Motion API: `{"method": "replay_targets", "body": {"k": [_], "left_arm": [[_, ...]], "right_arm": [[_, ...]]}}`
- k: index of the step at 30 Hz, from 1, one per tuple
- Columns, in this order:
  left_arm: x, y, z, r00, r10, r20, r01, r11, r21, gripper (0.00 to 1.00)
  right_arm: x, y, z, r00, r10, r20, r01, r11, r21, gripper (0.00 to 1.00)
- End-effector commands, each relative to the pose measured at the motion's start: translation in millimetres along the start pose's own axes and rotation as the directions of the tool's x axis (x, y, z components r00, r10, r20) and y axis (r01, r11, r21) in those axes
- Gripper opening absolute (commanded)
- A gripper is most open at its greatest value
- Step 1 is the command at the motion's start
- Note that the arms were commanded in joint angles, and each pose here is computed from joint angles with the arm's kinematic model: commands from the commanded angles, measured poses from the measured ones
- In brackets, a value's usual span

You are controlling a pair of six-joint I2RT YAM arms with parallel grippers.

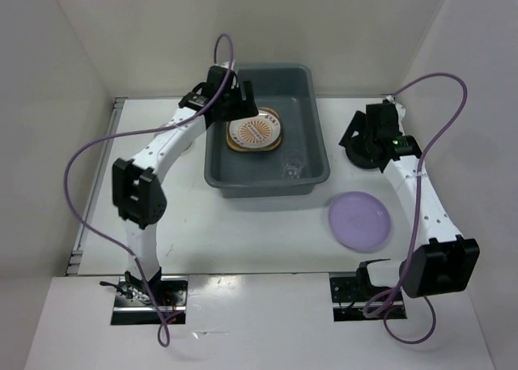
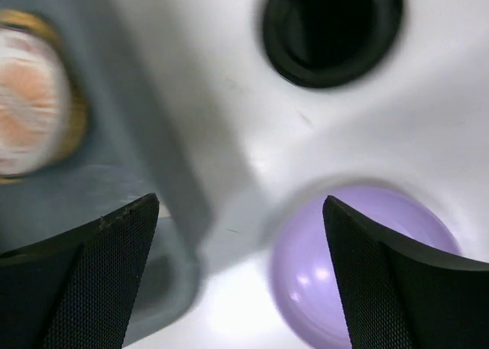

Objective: Place the mixed dishes into the plastic bin

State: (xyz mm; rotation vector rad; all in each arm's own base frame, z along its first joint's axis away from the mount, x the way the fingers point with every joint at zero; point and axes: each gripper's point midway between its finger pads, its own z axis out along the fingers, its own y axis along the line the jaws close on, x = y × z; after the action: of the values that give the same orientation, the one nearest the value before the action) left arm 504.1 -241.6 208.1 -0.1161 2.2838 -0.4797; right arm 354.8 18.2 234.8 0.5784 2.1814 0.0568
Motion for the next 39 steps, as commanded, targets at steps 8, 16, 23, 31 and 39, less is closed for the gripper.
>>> {"method": "replay_targets", "body": {"k": [8,16,23,31,39], "left_arm": [[13.6,-67.1,-146.3,0.992,0.073,0.099,-0.100,0.948,0.304,0.88],[63.5,-50.3,-157.3,0.996,0.083,0.018,-0.084,0.946,0.313,0.88],[69.7,-38.0,-162.9,0.993,0.118,0.029,-0.121,0.952,0.281,0.91],[78.5,-27.6,-167.5,0.993,0.117,0.024,-0.120,0.959,0.257,0.91],[84.0,-21.4,-170.8,0.992,0.126,0.026,-0.128,0.960,0.247,0.92]], "right_arm": [[71.0,-87.1,34.4,0.963,0.091,-0.255,-0.028,0.970,0.242,0.68],[115.9,-82.4,61.4,0.896,0.171,-0.409,-0.066,0.964,0.259,0.49],[138.2,-73.4,79.8,0.850,0.274,-0.449,-0.160,0.948,0.276,0.48],[160.0,-63.7,91.6,0.817,0.342,-0.464,-0.203,0.924,0.325,0.45],[178.0,-56.8,109.8,0.798,0.356,-0.487,-0.197,0.917,0.347,0.43]]}}
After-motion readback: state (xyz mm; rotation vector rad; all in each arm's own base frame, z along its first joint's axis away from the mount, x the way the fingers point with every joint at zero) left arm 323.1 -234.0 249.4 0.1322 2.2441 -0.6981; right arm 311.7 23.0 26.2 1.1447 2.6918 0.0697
